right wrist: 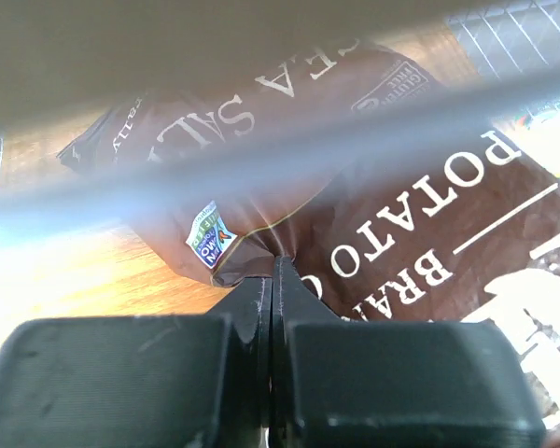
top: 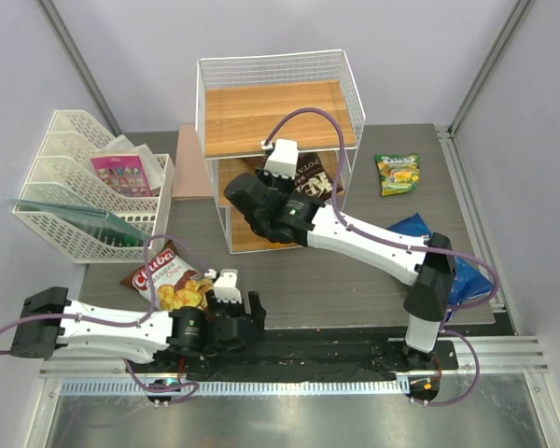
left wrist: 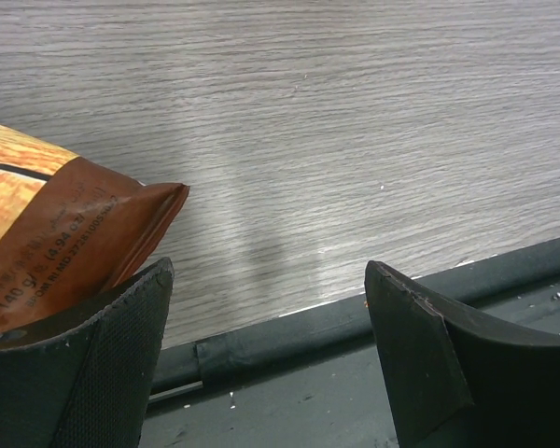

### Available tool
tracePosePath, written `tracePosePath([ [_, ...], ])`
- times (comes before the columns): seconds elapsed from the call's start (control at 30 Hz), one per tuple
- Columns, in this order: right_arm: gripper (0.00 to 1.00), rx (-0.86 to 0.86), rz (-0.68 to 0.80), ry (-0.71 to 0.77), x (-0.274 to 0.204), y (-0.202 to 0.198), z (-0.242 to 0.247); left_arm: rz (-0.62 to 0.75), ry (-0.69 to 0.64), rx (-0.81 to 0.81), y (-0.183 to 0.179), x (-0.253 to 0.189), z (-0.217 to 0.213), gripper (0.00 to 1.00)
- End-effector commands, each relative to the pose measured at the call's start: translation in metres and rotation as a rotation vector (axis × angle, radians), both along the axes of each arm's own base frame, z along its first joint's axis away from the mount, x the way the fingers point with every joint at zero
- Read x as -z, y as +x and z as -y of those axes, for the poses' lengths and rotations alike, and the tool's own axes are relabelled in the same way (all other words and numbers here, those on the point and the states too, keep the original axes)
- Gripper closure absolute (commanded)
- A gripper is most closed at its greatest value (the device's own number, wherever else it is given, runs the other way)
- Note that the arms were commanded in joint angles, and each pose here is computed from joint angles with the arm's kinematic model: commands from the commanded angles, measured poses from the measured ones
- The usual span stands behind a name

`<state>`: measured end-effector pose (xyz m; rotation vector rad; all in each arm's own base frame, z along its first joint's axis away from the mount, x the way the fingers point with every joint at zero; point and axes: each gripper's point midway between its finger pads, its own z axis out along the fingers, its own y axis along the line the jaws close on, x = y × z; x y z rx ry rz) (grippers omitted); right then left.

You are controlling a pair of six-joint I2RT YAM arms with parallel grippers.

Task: Place and organize the chips bags onto the shelf
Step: Adjust the potato chip on the shelf.

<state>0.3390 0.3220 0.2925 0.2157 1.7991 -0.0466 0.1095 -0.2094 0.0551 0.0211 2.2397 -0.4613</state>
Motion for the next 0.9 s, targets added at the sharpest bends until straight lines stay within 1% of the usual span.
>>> tracePosePath([
  [0.0, 0.99, 0.111, 0.065, 0.111, -0.009, -0.012, 0.005, 0.033, 0.003, -0.012, 0.005, -0.004, -0.009, 0.17],
  [0.03, 0.99, 0.133, 0.085, 0.143, -0.010, -0.013, 0.008, 0.036, -0.002, -0.009, 0.005, -0.006, -0.009, 0.17],
  [0.3, 0.99, 0.225, 0.163, 0.215, -0.010, -0.022, 0.026, 0.045, -0.040, 0.010, 0.004, -0.015, -0.015, 0.18],
  [0.33, 0.99, 0.235, 0.170, 0.212, -0.011, -0.023, 0.030, 0.046, -0.035, 0.016, 0.004, -0.014, -0.016, 0.18],
  [0.4, 0.99, 0.261, 0.210, 0.262, -0.014, -0.023, 0.034, 0.049, -0.029, 0.013, 0.005, -0.015, -0.018, 0.18],
  [0.43, 0.99, 0.267, 0.215, 0.257, -0.013, -0.024, 0.037, 0.049, -0.027, 0.014, 0.005, -0.015, -0.018, 0.18],
  [0.47, 0.99, 0.279, 0.234, 0.302, -0.014, -0.024, 0.038, 0.049, -0.024, 0.012, 0.005, -0.015, -0.019, 0.18],
  [0.6, 0.99, 0.302, 0.282, 0.341, -0.020, -0.022, 0.043, 0.045, -0.020, 0.013, 0.004, -0.015, -0.019, 0.18],
  [0.67, 0.99, 0.312, 0.295, 0.367, -0.021, -0.021, 0.044, 0.040, -0.023, 0.012, 0.004, -0.014, -0.020, 0.19],
  [0.87, 0.99, 0.333, 0.304, 0.382, -0.026, -0.013, 0.046, 0.041, -0.021, 0.006, 0.004, -0.015, -0.021, 0.19],
])
